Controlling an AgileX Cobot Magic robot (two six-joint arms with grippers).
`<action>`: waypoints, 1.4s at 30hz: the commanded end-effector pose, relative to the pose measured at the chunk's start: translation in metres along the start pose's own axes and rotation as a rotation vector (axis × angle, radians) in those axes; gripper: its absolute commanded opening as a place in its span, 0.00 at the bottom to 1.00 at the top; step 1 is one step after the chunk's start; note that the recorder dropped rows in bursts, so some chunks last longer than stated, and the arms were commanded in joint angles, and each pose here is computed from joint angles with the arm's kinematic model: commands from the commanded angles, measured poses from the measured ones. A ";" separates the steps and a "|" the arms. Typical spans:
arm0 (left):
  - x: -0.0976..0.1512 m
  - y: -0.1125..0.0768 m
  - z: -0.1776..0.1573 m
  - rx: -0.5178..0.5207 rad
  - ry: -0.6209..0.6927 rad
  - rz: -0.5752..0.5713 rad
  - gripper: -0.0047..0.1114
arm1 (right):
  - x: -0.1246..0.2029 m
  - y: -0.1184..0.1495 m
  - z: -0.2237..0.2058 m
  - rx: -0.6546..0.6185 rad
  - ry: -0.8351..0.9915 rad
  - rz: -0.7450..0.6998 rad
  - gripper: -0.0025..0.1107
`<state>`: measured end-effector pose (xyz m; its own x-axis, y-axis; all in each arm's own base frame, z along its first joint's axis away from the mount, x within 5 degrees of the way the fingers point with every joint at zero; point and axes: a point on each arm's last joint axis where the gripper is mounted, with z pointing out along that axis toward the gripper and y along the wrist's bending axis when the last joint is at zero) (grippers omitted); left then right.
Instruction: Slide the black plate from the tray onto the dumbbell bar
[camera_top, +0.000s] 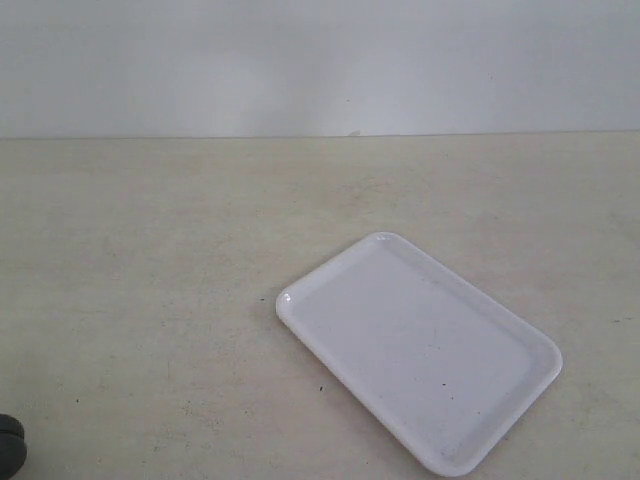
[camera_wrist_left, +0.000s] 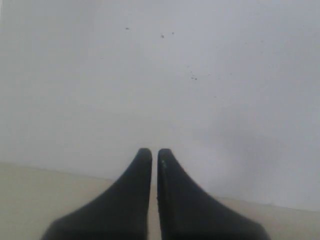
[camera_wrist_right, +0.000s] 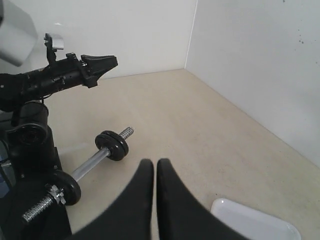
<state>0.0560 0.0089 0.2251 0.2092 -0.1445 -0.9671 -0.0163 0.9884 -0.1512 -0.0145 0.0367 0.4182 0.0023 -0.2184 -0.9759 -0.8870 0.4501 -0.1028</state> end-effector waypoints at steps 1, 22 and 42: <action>0.018 -0.015 -0.003 0.165 0.191 -0.043 0.08 | 0.001 0.000 0.000 0.003 0.000 -0.004 0.02; 0.039 -0.006 -0.010 0.070 0.434 -0.008 0.08 | 0.010 0.005 0.000 -0.048 0.101 0.102 0.02; 0.038 -0.006 -0.010 0.075 0.420 -0.006 0.08 | 0.015 -0.003 -0.001 0.045 0.152 0.132 0.02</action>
<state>0.0545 -0.0033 0.1872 -0.2173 -0.1383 -0.9662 0.0578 0.9863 -0.1542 -0.0129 0.0313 0.4049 -0.1811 -0.2827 -0.9419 -0.8568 0.5156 0.0100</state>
